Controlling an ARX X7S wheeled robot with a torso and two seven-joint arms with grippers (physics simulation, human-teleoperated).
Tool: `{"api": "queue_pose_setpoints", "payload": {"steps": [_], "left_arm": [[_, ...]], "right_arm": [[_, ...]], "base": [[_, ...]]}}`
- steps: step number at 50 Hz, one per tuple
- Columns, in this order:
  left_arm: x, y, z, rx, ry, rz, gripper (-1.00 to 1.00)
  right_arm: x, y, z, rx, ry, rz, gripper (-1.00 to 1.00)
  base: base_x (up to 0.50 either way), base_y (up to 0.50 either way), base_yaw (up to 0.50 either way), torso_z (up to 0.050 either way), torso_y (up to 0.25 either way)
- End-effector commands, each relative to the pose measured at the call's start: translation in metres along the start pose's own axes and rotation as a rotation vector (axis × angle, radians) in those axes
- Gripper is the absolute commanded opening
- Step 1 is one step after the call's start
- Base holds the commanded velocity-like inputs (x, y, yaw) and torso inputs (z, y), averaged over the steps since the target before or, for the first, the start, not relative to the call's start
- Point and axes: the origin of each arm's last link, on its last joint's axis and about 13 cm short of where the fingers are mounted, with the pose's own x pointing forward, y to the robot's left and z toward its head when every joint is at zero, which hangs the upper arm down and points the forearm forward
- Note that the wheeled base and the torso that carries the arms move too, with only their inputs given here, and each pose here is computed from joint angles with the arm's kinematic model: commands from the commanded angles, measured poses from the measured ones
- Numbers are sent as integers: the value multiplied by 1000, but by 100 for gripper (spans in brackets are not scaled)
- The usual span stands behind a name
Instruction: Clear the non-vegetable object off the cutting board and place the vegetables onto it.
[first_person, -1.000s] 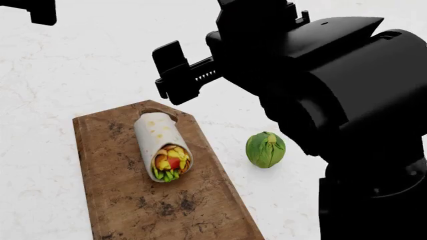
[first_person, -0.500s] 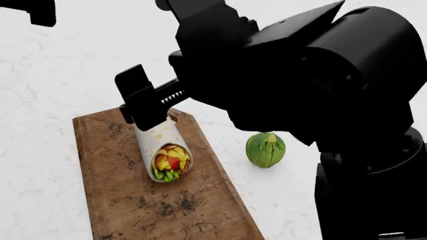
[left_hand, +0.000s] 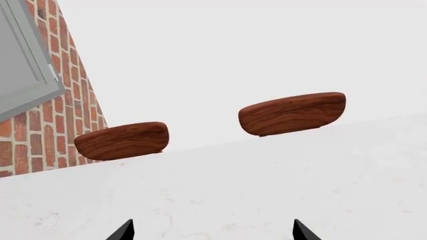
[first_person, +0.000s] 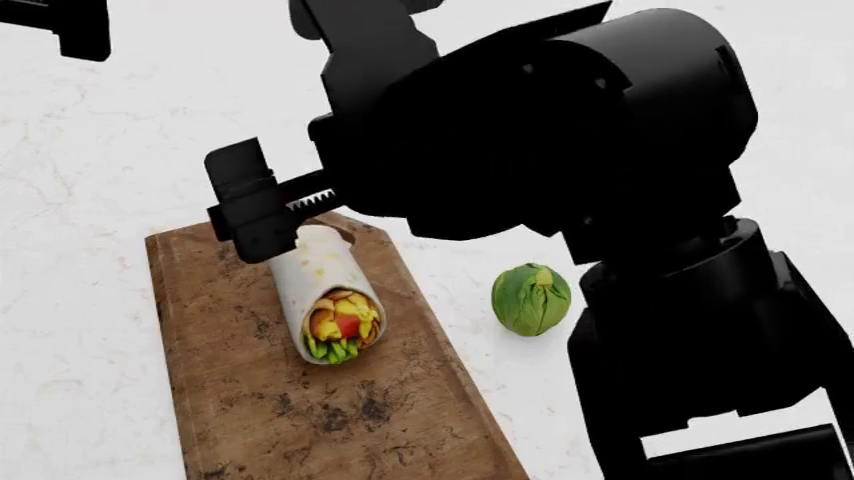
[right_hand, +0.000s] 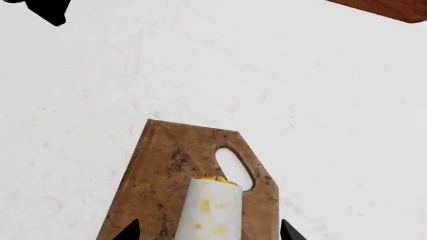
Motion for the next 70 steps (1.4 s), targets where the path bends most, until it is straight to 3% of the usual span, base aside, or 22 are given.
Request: {"api": "queue_pose_setpoints", "payload": {"steps": [1, 38, 57, 63, 64, 70], "left_arm": [[2, -5, -2, -13, -7, -30, 100], [3, -5, -3, -11, -6, -23, 100], [2, -4, -4, -14, -3, -19, 100], [2, -4, -5, -15, -1, -17, 100], [2, -4, -5, -16, -1, -18, 100], [1, -4, -5, -14, -4, -19, 100]], "right_arm": [[19, 3, -7, 46, 31, 40, 100], [41, 0, -45, 77, 156, 66, 100], [48, -2, -62, 59, 202, 55, 100], [50, 0, -67, 14, 206, 42, 100], [49, 0, -67, 17, 206, 40, -100], [45, 2, -68, 2, 208, 55, -100]], "base": [[0, 0, 0, 0, 0], [0, 0, 0, 0, 0], [0, 0, 0, 0, 0], [0, 0, 0, 0, 0], [0, 0, 0, 0, 0], [2, 0, 0, 0, 0]]}}
